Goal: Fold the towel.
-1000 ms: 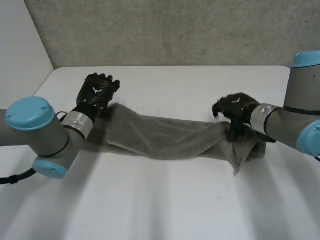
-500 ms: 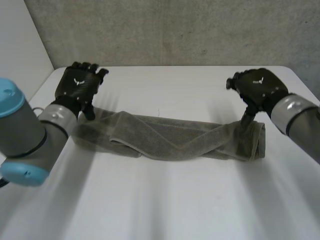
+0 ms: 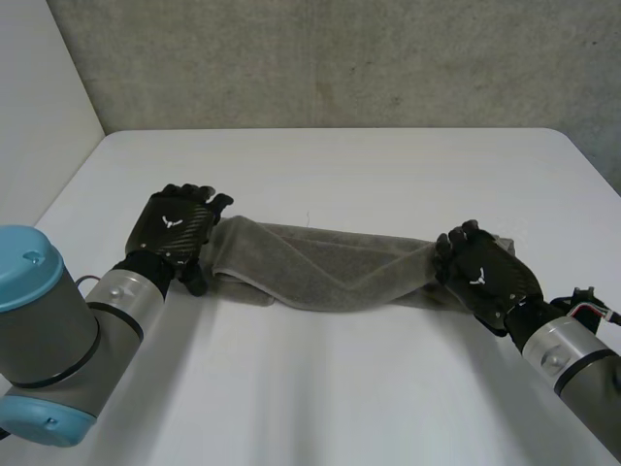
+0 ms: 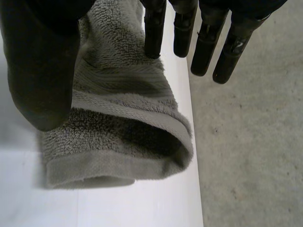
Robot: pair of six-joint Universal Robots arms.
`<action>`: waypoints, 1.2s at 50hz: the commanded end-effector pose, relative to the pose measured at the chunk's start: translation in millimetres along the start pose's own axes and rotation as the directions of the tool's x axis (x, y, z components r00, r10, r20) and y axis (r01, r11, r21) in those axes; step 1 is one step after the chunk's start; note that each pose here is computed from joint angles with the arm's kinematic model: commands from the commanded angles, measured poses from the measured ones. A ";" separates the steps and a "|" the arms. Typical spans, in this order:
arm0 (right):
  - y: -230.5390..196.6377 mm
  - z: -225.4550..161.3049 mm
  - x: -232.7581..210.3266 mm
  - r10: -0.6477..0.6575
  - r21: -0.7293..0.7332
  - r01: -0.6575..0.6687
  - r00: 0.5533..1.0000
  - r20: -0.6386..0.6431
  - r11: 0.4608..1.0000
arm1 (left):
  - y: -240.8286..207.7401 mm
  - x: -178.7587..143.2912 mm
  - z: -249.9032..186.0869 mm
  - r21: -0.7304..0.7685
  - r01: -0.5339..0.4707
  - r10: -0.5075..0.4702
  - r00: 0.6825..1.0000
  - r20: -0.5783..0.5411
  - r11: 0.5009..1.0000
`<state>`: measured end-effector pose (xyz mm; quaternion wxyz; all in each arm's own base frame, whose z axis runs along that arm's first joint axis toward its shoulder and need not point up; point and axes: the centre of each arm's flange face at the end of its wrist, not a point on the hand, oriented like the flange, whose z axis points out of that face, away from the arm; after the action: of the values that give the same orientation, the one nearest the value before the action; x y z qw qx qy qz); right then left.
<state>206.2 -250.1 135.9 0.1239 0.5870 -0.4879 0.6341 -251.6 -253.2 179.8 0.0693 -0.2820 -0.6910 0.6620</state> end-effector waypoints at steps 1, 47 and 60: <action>13.7 12.9 -10.0 0.004 0.032 -0.004 1.000 0.008 0.999 | 4.0 -0.7 -1.5 -0.009 0.007 -0.007 1.000 0.002 1.000; 49.5 2.0 96.7 0.913 0.074 -0.926 0.349 -0.212 0.371 | 31.5 27.6 30.6 0.021 -0.005 0.006 0.998 -0.065 1.000; 62.2 -2.4 103.5 0.902 0.083 -0.932 0.316 -0.296 0.354 | 34.5 33.1 47.2 0.041 0.001 0.003 0.995 -0.101 0.999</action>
<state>133.2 -320.2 195.4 -0.1632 0.1034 -0.7425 0.6414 -287.6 -272.8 131.8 0.1072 -0.3160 -0.6769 0.6561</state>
